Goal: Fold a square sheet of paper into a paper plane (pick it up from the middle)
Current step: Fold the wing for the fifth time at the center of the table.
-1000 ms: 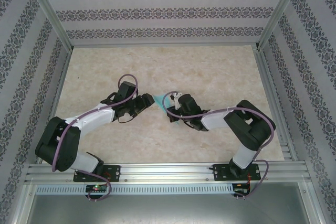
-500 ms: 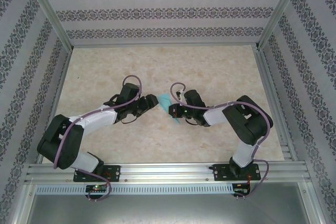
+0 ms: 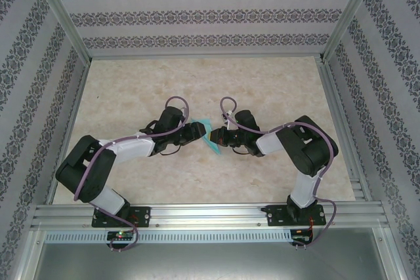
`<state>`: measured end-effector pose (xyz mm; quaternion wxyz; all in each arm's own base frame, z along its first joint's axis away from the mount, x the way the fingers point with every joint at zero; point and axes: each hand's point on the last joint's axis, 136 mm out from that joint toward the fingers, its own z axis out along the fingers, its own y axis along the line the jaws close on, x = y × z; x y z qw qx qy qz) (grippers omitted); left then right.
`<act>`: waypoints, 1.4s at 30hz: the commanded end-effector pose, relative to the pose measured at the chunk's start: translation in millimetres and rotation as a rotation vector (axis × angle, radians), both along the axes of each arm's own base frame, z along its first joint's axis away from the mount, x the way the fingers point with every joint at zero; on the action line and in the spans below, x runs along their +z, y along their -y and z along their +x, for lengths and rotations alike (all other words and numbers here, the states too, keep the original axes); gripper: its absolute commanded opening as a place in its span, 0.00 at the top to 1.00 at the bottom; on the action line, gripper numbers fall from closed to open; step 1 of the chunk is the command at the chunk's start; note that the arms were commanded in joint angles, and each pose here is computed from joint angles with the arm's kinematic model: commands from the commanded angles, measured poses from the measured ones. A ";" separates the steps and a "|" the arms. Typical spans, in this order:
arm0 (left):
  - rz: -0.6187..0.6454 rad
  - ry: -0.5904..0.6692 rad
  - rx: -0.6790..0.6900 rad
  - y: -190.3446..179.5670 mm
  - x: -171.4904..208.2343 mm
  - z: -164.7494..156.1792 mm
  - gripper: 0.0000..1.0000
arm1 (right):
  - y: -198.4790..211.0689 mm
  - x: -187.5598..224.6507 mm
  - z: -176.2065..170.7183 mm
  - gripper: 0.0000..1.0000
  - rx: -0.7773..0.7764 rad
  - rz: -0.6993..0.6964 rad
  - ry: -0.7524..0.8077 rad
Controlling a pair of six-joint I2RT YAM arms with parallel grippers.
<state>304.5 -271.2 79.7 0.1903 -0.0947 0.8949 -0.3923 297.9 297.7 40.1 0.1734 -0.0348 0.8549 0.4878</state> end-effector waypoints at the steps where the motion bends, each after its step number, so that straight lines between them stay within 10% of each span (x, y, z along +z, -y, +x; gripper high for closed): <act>1: -0.029 0.070 -0.025 11.6 7.0 7.4 0.46 | 1.0 -3.9 -2.4 1.00 0.004 0.035 -0.045; 42: -0.038 0.038 -0.103 33.5 -31.3 14.5 0.76 | 20.0 -50.5 -6.0 1.00 -0.063 -0.058 -0.226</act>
